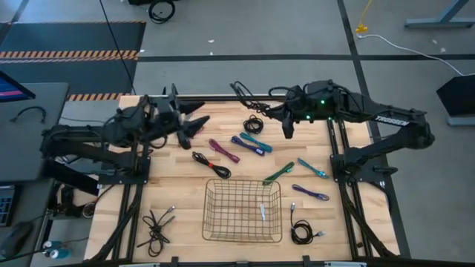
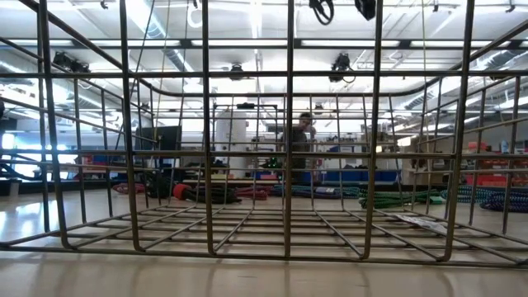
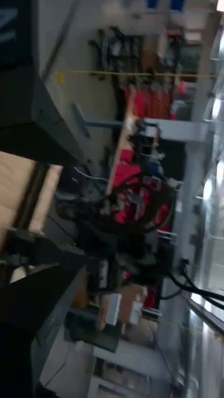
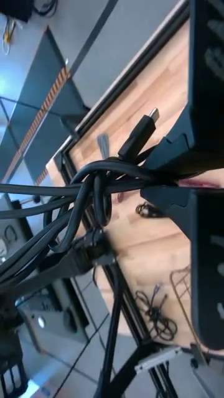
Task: Pick and place USB-C Cables
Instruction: Put the black charger cable into the wire basket
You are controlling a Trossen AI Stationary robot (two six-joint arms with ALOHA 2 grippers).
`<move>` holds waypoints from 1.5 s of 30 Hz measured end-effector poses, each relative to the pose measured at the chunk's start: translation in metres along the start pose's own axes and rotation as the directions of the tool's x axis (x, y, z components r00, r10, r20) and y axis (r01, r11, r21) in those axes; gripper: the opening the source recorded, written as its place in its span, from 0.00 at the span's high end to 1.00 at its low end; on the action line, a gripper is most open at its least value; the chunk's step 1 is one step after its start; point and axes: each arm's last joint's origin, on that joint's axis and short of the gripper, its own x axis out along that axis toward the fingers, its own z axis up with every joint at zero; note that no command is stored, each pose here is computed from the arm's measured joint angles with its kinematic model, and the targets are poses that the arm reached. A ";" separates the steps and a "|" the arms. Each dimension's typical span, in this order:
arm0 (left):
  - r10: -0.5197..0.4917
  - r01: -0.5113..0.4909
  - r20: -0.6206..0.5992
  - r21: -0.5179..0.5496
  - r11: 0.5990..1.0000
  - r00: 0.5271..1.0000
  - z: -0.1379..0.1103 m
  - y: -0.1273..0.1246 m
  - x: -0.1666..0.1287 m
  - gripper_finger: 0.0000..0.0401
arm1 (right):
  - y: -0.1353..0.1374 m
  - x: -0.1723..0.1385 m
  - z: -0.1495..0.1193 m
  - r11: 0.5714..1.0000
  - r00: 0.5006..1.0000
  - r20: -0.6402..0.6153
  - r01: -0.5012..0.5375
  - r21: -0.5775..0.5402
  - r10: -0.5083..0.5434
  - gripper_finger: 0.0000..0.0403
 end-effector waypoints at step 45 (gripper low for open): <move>-0.348 0.353 0.064 -0.079 0.932 0.935 -0.019 -0.017 0.035 0.33 | 0.055 0.062 -0.016 0.929 0.930 -0.052 -0.367 -0.050 0.365 0.95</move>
